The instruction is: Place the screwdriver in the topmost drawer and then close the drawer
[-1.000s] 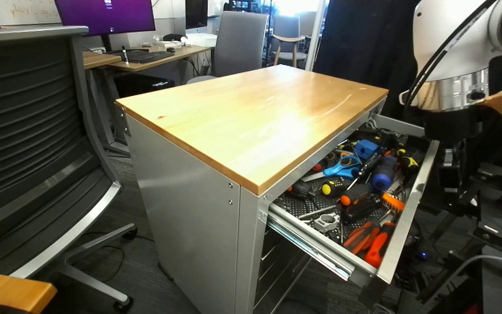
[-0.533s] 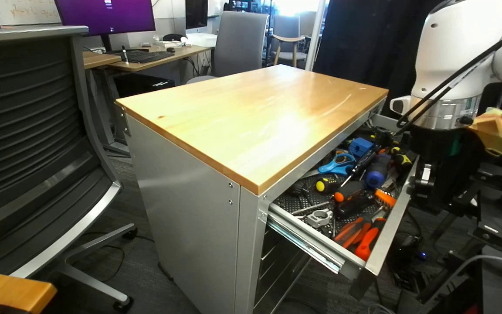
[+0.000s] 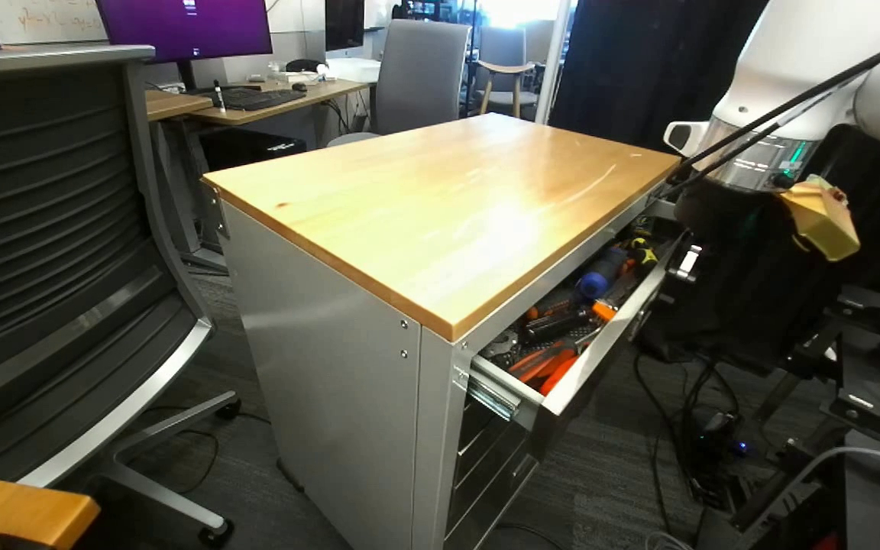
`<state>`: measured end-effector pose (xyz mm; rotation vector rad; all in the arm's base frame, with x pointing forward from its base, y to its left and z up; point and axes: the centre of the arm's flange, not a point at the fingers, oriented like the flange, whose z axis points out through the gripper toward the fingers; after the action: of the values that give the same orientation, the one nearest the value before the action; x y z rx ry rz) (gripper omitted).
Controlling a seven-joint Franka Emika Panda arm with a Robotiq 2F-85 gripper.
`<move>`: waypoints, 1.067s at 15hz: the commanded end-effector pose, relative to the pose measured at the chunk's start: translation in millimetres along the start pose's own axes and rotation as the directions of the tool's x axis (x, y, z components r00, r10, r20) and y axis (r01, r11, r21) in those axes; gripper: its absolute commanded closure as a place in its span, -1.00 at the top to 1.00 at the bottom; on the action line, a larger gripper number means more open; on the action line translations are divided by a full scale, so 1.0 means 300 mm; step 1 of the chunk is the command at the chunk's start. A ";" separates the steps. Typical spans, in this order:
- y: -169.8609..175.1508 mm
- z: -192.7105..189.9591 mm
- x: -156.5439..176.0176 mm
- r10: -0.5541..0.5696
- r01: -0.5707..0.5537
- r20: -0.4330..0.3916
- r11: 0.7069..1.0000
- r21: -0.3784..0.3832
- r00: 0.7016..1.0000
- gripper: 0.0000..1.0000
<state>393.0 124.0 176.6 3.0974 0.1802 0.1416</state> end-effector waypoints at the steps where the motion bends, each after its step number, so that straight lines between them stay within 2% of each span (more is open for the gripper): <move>1: 0.007 -0.013 0.058 0.005 -0.001 -0.163 1.000 0.025 0.987 -1.00; 3: 0.013 -0.005 0.070 -0.005 0.014 -0.195 0.999 0.041 0.981 -1.00; 6: 0.026 0.042 0.100 -0.012 0.020 -0.164 0.999 0.049 0.986 -1.00; 8: 0.030 0.092 0.123 -0.013 0.016 -0.143 1.000 0.024 0.990 -1.00; 11: -0.005 0.115 0.219 -0.042 0.040 -0.190 0.999 -0.013 0.981 -1.00; 16: -0.025 0.099 0.257 -0.097 0.084 -0.247 0.995 -0.062 0.964 -1.00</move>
<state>455.2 125.6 178.5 3.0363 0.3042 0.4528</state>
